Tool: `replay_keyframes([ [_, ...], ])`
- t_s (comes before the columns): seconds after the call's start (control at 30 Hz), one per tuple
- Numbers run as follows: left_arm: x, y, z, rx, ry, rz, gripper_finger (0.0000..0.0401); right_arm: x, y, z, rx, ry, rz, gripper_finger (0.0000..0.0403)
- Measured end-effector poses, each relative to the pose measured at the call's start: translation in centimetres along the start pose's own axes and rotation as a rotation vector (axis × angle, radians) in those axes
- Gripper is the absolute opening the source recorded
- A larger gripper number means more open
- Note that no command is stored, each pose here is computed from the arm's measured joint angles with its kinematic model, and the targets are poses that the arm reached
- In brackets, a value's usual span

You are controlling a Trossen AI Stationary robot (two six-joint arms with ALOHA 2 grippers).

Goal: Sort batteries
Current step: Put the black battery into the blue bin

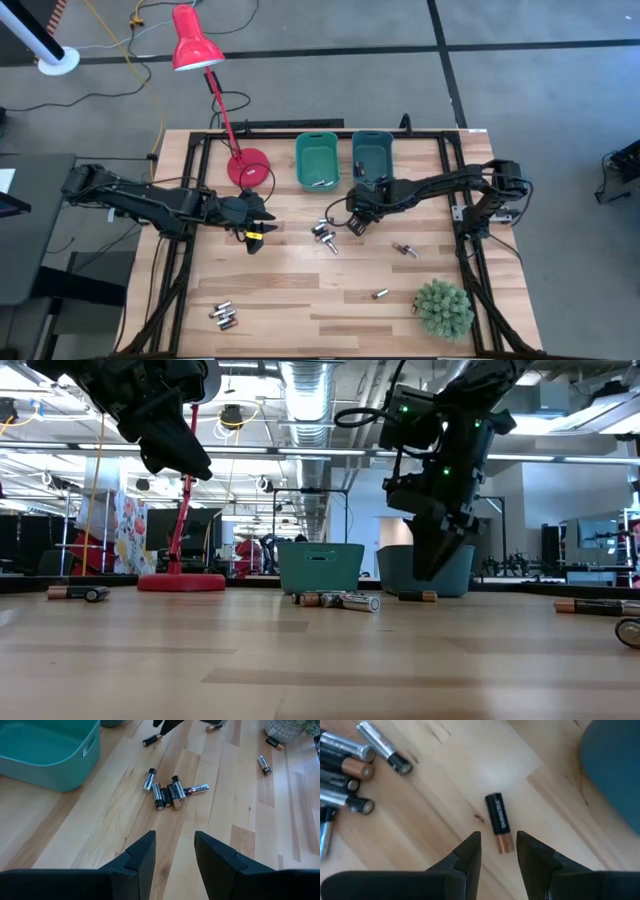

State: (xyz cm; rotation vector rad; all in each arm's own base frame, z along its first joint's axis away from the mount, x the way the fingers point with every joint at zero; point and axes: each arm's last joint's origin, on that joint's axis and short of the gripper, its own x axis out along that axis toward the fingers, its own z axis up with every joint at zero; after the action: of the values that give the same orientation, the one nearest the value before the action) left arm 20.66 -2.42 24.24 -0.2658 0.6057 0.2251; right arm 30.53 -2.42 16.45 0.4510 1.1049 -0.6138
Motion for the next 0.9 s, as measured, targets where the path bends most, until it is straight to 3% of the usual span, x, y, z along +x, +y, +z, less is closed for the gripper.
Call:
replay_keyframes([
  [0.43, 0.0, 0.0, 0.0, -0.001, 0.0, -0.001, 0.013, 3.7, 1.0, -0.9, -0.009, 0.044, -0.065, 0.0134],
  [0.53, 0.0, 0.0, 0.0, -0.001, 0.0, -0.001, 0.013, 3.6, 1.4, -1.2, -0.015, 0.048, -0.055, 0.0107],
  [0.7, 0.0, 0.0, 0.0, -0.001, 0.0, -0.001, 0.013, 2.7, 2.2, -1.8, -0.041, 0.042, -0.031, 0.0021],
  [0.9, 0.0, 0.0, 0.0, 0.009, 0.0, -0.001, 0.013, 0.8, 2.6, -2.4, -0.027, 0.1, 0.068, 0.0016],
])
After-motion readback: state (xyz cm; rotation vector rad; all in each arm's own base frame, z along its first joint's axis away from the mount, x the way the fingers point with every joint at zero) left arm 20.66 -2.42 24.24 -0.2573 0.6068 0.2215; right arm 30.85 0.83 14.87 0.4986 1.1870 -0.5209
